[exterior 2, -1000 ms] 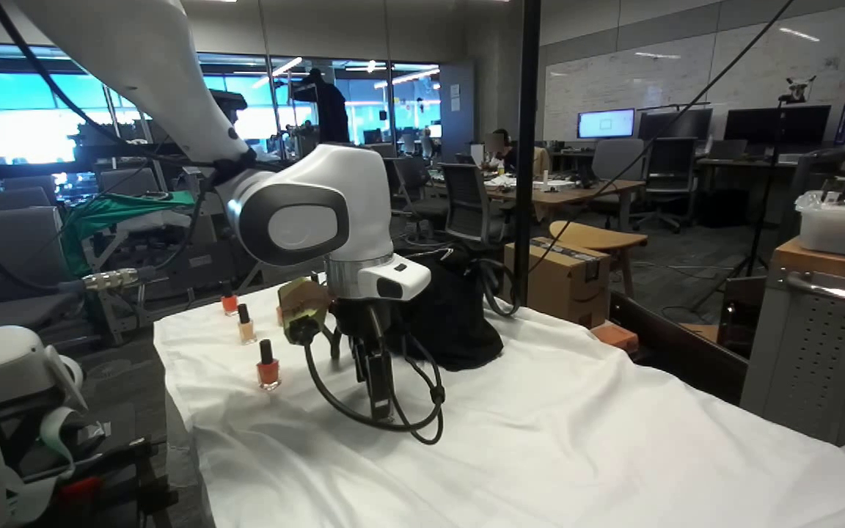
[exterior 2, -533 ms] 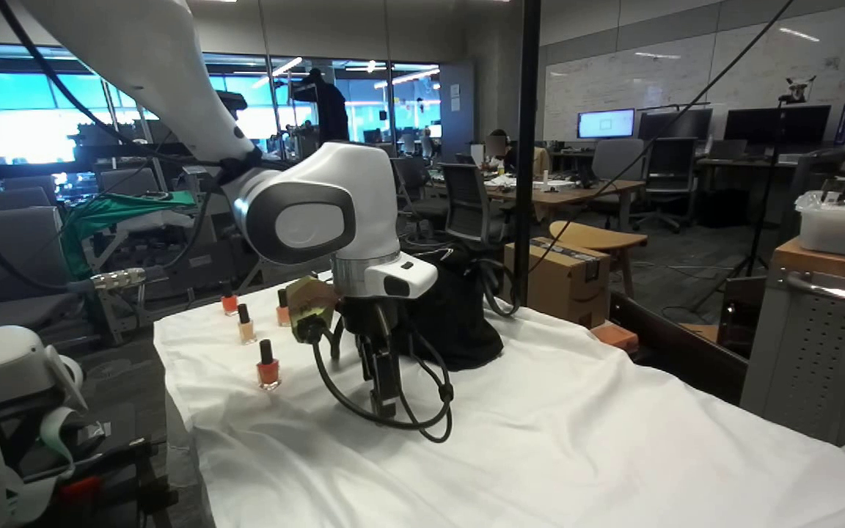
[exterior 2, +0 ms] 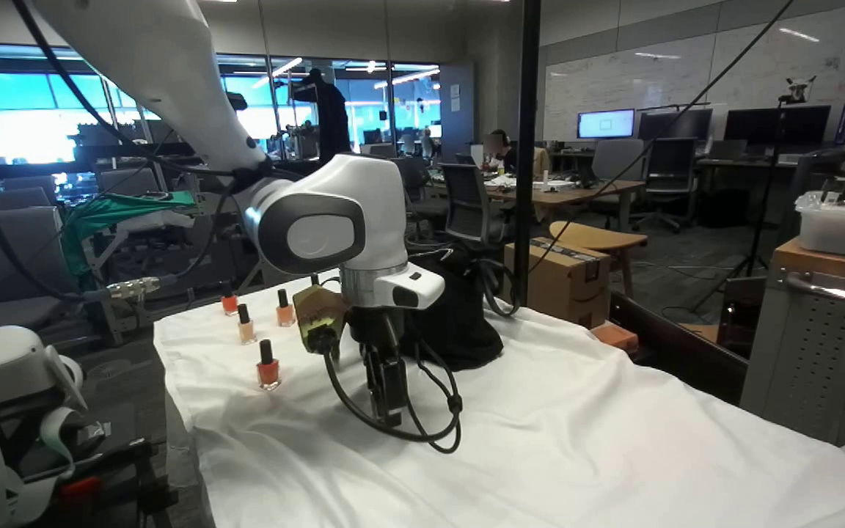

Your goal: Put the nail polish bottles in the bag

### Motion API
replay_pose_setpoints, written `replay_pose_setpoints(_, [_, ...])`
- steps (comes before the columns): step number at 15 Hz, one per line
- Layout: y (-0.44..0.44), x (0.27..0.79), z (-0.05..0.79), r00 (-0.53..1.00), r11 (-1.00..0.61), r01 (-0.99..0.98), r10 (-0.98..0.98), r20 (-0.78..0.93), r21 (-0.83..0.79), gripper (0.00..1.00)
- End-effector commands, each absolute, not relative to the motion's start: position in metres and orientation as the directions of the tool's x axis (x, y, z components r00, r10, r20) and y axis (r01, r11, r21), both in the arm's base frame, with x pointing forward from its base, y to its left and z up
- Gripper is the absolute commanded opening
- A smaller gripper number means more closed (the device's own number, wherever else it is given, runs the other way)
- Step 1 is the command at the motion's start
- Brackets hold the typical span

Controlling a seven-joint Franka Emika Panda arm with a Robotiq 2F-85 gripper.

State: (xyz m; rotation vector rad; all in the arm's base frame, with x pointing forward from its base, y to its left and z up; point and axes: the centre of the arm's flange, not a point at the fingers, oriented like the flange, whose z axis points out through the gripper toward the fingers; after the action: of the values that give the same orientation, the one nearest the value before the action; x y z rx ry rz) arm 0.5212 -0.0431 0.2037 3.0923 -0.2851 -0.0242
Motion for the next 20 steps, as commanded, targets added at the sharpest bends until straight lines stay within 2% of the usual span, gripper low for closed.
replay_pose_setpoints(1, [-0.047, 0.530, 0.201, 0.985, -0.985, -0.173, -0.173, -0.023, 0.024, 1.00])
replay_pose_setpoints(5, [-0.047, 0.530, 0.203, 0.985, -0.985, -0.168, -0.168, -0.028, 0.030, 1.00])
replay_pose_setpoints(8, [-0.046, 0.527, 0.206, 0.986, -0.986, -0.163, -0.164, -0.037, 0.037, 0.84])
replay_pose_setpoints(11, [-0.045, 0.524, 0.210, 0.985, -0.985, -0.162, -0.165, -0.052, 0.050, 0.77])
replay_pose_setpoints(12, [-0.045, 0.524, 0.211, 0.985, -0.985, -0.163, -0.166, -0.055, 0.053, 0.82])
replay_pose_setpoints(15, [-0.045, 0.524, 0.217, 0.985, -0.986, -0.153, -0.157, -0.064, 0.066, 0.78])
replay_pose_setpoints(17, [-0.044, 0.524, 0.221, 0.986, -0.987, -0.143, -0.148, -0.069, 0.076, 0.70])
replay_pose_setpoints(18, [-0.044, 0.525, 0.222, 0.988, -0.988, -0.136, -0.141, -0.069, 0.078, 0.62])
replay_pose_setpoints(19, [-0.043, 0.525, 0.223, 0.988, -0.988, -0.132, -0.138, -0.071, 0.080, 0.52])
replay_pose_setpoints(20, [-0.043, 0.526, 0.224, 0.988, -0.988, -0.128, -0.134, -0.071, 0.082, 0.37])
